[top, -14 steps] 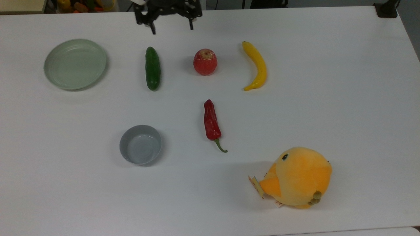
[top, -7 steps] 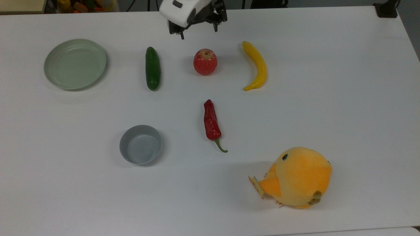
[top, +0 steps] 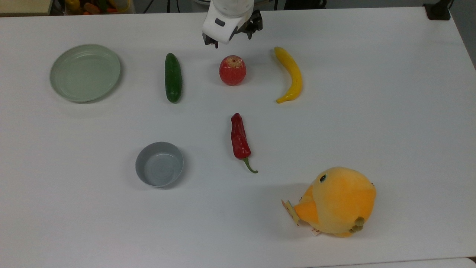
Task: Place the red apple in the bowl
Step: 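Move the open gripper down over the red apple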
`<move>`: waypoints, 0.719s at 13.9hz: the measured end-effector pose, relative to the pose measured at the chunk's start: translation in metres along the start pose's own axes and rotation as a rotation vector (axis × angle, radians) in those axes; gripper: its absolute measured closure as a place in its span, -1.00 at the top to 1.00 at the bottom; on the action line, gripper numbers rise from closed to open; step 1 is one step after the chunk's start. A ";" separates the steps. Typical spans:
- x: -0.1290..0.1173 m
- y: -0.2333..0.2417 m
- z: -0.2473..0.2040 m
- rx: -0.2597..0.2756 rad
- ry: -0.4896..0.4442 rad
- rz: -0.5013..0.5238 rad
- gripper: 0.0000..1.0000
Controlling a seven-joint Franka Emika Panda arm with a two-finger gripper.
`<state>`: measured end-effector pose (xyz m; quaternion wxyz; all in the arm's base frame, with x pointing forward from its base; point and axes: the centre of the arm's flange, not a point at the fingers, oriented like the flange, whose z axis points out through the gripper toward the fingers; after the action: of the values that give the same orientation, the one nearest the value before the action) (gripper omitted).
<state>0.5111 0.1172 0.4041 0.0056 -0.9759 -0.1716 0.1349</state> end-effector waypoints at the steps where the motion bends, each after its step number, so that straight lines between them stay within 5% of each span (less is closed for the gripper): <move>1: -0.001 0.001 0.010 -0.006 0.002 -0.001 1.00; 10: 0.010 0.006 0.053 -0.042 0.195 0.078 1.00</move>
<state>0.5079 0.1128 0.3501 -0.0035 -0.9902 -0.1349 0.0357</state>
